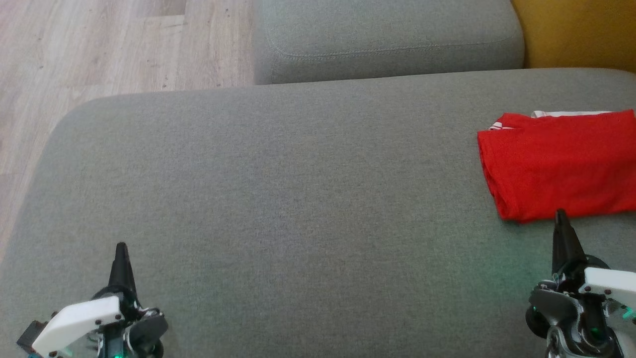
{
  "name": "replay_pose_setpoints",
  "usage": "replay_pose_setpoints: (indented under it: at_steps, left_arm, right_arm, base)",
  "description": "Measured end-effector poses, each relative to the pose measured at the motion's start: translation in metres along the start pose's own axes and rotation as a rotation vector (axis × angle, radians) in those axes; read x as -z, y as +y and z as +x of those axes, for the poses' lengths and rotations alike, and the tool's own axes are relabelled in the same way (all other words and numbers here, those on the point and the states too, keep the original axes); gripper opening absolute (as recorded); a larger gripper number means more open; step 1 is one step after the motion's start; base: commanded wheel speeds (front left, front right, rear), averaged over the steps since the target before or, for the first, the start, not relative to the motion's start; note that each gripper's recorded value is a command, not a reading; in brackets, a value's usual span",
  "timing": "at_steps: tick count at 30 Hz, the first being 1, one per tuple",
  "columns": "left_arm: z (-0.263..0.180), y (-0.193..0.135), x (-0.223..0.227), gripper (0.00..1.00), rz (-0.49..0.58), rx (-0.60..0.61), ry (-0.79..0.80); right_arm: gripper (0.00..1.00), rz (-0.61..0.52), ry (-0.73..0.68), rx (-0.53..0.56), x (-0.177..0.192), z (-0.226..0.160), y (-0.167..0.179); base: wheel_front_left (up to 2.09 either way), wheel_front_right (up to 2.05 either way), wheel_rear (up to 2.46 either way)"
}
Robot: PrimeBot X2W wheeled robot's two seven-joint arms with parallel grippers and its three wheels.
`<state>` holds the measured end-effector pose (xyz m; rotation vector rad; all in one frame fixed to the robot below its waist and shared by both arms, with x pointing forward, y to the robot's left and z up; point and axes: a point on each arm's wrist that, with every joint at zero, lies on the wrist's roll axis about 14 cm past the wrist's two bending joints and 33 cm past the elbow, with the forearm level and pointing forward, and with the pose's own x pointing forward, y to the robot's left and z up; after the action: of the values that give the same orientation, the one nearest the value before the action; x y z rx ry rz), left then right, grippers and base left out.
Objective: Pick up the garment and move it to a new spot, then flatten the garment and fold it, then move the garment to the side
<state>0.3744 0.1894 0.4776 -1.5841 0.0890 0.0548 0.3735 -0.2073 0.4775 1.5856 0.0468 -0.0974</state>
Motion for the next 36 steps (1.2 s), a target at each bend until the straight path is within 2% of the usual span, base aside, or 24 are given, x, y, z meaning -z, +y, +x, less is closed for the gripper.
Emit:
replay_pose_setpoints:
  at_steps: [36]
  left_arm:
    - [0.0,0.0,0.0007,0.0,-0.001,0.0,0.005]
  right_arm:
    - [0.0,0.001,-0.002,0.0,-0.0008,-0.0001,0.0]
  base:
    - [0.0,0.0,0.0]
